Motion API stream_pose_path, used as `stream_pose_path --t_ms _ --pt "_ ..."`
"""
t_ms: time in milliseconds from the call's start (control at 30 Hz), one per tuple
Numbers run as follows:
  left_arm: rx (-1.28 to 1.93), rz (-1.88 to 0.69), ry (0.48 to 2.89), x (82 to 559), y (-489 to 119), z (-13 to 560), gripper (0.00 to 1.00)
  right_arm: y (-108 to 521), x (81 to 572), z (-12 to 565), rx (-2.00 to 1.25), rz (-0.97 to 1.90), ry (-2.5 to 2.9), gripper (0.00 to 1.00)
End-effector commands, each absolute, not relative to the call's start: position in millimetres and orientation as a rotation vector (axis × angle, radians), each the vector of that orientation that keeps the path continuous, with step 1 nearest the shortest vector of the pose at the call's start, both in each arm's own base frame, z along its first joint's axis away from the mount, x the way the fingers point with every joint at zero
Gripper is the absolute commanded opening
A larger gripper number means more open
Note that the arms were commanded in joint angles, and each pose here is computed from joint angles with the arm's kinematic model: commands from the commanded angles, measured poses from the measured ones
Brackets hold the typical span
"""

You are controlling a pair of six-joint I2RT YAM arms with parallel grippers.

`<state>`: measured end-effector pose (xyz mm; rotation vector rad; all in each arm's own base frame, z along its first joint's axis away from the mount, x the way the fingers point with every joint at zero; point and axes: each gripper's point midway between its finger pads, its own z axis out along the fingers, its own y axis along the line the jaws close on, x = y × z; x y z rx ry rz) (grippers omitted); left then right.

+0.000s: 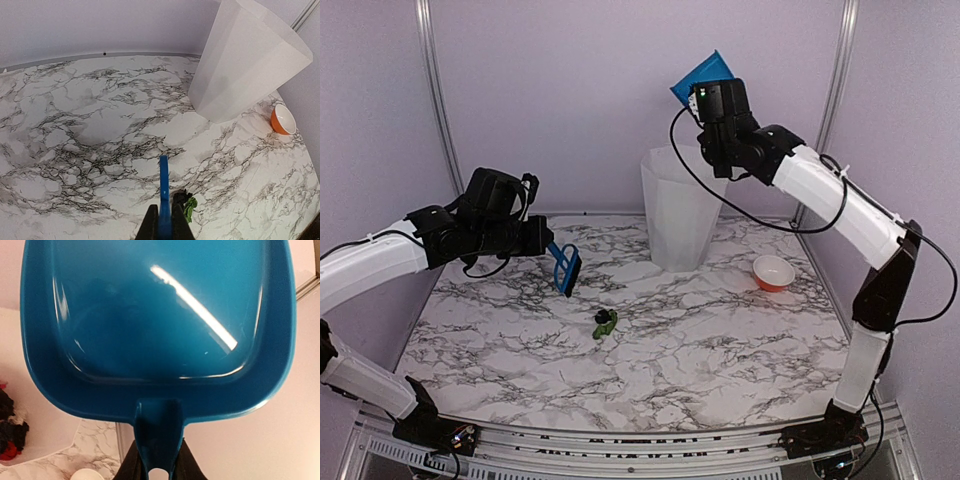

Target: Sweep away the paper scraps from the table

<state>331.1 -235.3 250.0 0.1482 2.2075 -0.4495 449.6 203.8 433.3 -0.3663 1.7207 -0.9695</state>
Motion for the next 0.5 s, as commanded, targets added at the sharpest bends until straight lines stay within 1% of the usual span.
stream_pose_path --t_ms 0,100,233,333,467 --pt "0.153 -0.465 2.170 333 -236 260 0.00 218 416 404 -0.448 -0.521 1.925 0.00" --pt "0.172 -0.439 2.167 335 -235 259 0.00 234 393 385 -0.536 -0.284 2.006 0.00" --pt "0.237 -0.373 2.179 340 -236 254 0.00 248 357 350 -0.635 -0.060 2.122 0.00" --pt "0.310 -0.301 2.211 346 -238 242 0.00 257 321 318 -0.717 0.056 2.210 0.00" --pt "0.412 -0.227 2.243 355 -246 223 0.00 275 269 257 -0.843 0.218 2.356 0.00"
